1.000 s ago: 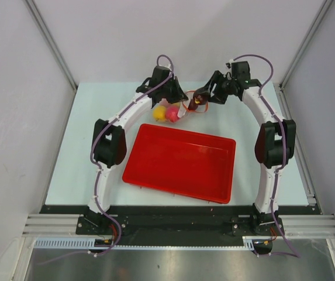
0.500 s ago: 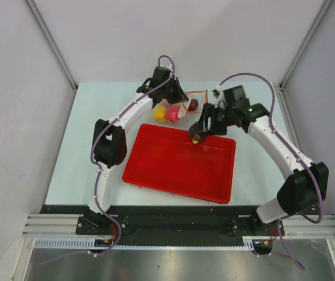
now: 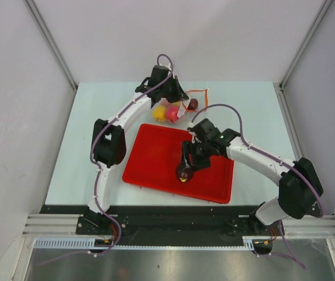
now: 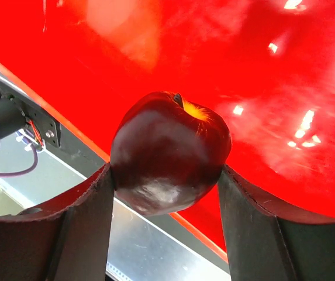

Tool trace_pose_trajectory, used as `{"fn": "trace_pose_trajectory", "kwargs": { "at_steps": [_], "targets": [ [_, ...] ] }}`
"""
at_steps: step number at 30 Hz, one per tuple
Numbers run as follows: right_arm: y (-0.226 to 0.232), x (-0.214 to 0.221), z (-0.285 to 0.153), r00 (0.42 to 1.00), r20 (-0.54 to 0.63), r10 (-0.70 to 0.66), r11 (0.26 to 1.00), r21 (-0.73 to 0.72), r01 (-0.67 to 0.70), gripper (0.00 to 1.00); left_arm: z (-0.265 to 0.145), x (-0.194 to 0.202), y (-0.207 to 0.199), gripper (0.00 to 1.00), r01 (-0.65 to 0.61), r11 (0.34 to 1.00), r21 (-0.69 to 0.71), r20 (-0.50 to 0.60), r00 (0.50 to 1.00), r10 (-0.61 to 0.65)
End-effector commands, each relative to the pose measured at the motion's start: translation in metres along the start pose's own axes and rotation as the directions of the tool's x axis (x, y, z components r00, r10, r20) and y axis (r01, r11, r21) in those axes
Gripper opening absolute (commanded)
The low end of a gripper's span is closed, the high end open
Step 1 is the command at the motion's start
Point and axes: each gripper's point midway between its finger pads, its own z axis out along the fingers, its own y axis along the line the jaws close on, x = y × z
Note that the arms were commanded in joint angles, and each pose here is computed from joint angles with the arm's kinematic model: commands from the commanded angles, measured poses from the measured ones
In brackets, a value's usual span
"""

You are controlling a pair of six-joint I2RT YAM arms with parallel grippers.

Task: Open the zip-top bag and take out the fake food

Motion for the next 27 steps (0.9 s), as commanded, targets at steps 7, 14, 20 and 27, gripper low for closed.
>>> {"fn": "trace_pose_trajectory", "kwargs": {
  "at_steps": [7,14,20,27],
  "targets": [
    [0.025,0.022,0.046,1.000,-0.016,0.010,1.000,0.009,-0.010,0.76,-0.026,-0.025,-0.029,0.00,0.000,0.996,0.087,0.046,0.999,-0.004],
    [0.029,-0.006,0.024,0.990,0.098,0.100,0.995,-0.027,-0.098,1.00,-0.030,-0.021,-0.031,0.00,-0.012,0.995,0.103,0.021,1.000,0.010],
    [-0.002,-0.081,-0.042,0.893,0.363,0.267,0.964,-0.112,-0.242,0.96,-0.034,-0.022,-0.033,0.00,-0.006,0.995,0.103,0.027,1.000,0.003],
    [-0.067,-0.168,-0.091,0.736,0.564,0.374,0.927,-0.222,-0.302,0.73,-0.036,-0.016,-0.036,0.00,0.067,0.990,0.124,0.027,0.997,-0.070]
  ]
}}
